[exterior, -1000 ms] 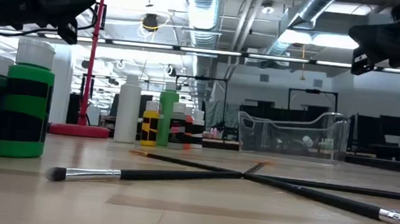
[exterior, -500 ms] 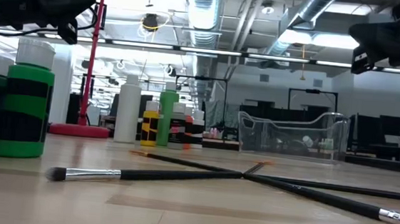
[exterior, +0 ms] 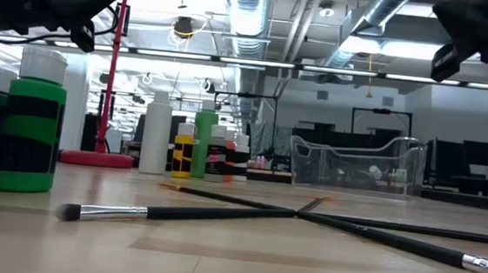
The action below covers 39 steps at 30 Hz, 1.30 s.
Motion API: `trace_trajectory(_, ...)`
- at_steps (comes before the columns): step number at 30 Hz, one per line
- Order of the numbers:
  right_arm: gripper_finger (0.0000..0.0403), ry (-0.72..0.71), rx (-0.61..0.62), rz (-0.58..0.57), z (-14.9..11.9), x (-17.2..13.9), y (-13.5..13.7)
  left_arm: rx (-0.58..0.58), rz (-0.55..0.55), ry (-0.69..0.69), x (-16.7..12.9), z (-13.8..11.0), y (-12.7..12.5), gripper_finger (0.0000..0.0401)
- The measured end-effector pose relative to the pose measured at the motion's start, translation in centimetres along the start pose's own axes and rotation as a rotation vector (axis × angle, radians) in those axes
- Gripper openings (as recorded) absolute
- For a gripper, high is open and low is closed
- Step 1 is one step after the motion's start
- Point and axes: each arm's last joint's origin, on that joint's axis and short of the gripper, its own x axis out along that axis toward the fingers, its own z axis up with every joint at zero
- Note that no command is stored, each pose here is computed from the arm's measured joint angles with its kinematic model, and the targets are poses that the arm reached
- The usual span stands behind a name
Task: Pick & Place Paint Supplies
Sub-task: Put the large white paint bottle into the transparent bin
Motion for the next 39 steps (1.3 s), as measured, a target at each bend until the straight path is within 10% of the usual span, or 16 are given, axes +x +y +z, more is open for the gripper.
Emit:
trace_trajectory(19, 0.0009, 0.027, 0.001, -0.008, -0.2, 0.0, -0.1, 0.001, 0.018, -0.031, 0.0, 0.3, 0.0, 0.0008)
trace_trajectory(39, 0.0009, 0.025, -0.001, -0.008, -0.1, 0.0, 0.0, 0.058, 0.321, -0.064, 1.0, 2.9, 0.6, 0.0076)
